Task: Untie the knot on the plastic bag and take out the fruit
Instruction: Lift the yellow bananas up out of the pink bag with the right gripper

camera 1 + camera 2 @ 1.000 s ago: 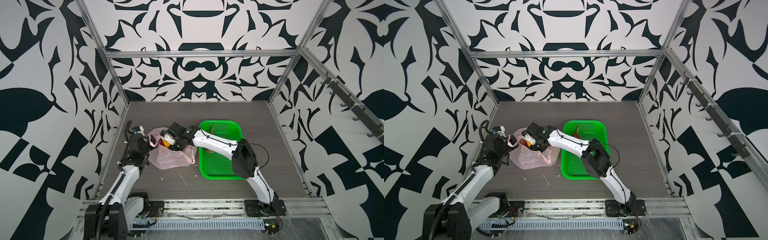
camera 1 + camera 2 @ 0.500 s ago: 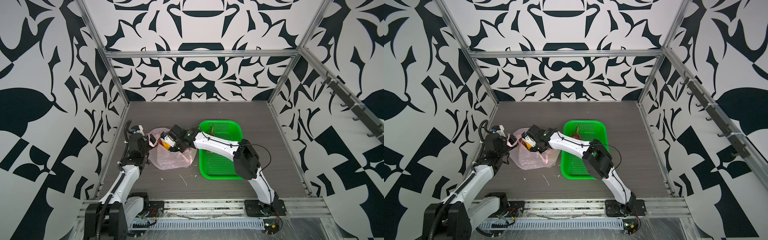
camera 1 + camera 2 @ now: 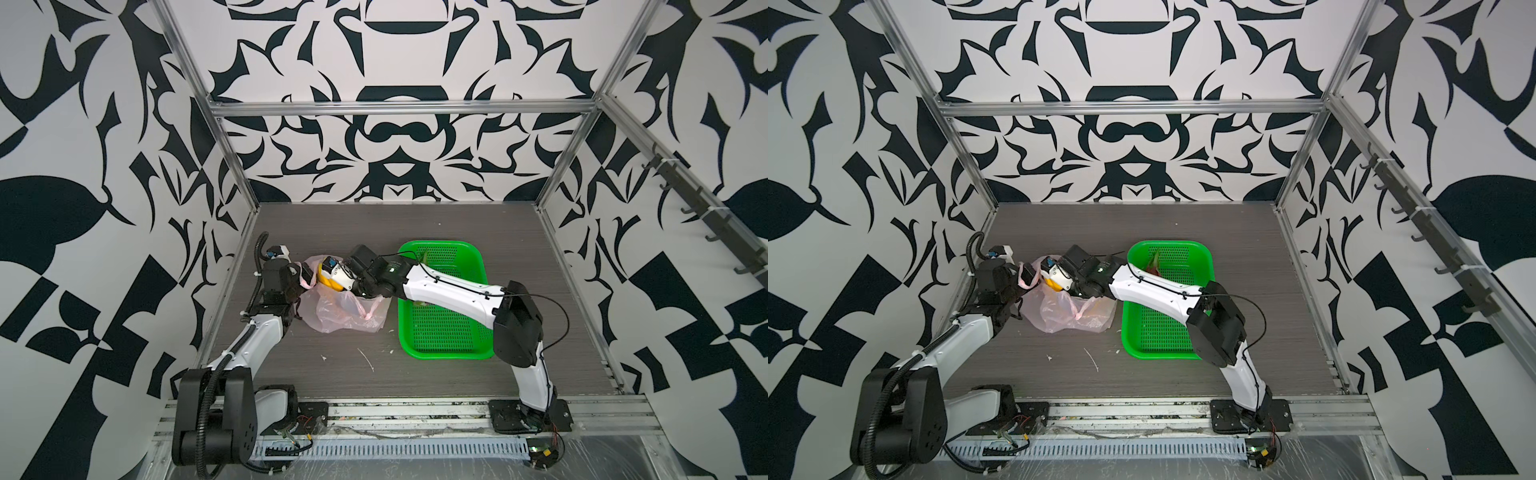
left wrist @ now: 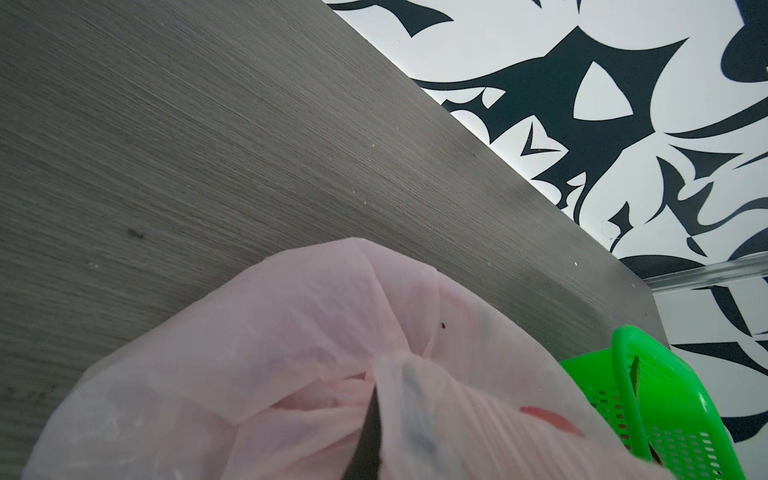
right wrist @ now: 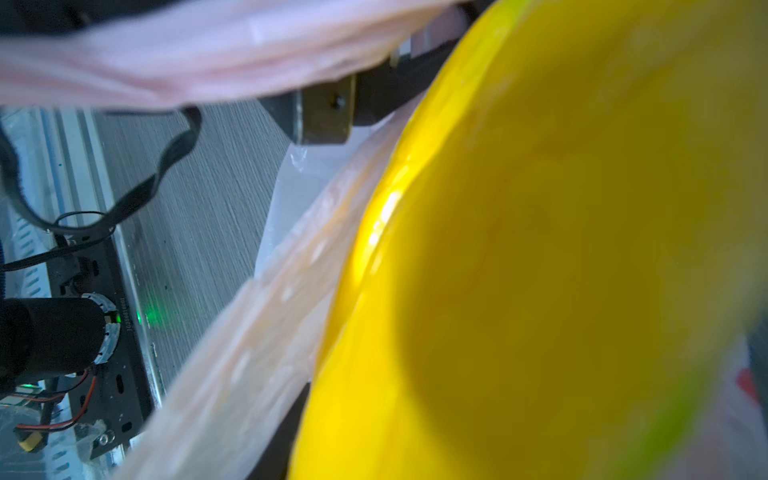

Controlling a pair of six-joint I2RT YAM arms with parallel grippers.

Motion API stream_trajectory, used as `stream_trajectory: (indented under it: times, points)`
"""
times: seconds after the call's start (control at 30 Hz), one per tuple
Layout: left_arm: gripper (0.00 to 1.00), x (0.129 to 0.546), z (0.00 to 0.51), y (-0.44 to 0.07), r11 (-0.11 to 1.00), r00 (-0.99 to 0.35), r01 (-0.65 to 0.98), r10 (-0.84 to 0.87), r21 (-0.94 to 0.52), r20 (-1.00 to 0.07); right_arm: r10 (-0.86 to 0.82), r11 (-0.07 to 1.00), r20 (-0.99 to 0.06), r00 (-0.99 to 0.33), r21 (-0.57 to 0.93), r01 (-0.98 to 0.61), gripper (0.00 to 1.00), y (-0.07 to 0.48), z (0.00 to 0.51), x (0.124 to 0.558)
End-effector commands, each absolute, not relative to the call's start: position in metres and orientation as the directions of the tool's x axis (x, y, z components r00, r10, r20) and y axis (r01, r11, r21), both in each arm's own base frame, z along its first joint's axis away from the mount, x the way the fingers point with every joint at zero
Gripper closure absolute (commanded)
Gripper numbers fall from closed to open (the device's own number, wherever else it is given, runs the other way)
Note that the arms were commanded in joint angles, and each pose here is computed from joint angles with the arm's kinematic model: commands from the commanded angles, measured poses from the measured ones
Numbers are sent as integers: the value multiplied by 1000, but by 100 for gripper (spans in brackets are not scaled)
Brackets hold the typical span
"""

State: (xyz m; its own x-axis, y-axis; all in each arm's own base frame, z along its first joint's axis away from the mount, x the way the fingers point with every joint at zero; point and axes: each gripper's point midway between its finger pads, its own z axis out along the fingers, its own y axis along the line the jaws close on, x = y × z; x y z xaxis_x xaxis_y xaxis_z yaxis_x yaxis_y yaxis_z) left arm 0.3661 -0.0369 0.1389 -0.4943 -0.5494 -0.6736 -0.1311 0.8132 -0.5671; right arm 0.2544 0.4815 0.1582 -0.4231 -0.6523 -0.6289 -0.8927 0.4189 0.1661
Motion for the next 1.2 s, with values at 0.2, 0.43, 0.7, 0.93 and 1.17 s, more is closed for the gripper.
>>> stream_trajectory:
  times: [0.2, 0.43, 0.7, 0.93, 1.17]
  points:
    - [100, 359, 152, -41, 800, -487, -101, -558, -591, -672, -536, 413, -763, -361, 136, -900, 78, 492, 205, 262]
    - [100, 342, 155, -43, 800, -495, -90, -553, -594, -670, -458, 470, -815, -355, 117, -875, 78, 488, 220, 272]
    - [100, 329, 149, -43, 805, -508, -93, -545, -586, -667, -362, 488, -875, -321, 116, -865, 79, 482, 245, 274]
    - [100, 325, 148, -44, 802, -510, -90, -546, -590, -664, -305, 493, -906, -294, 114, -863, 79, 478, 264, 274]
    - [100, 322, 148, -46, 798, -514, -84, -548, -596, -660, -216, 514, -935, -279, 134, -847, 80, 483, 285, 282]
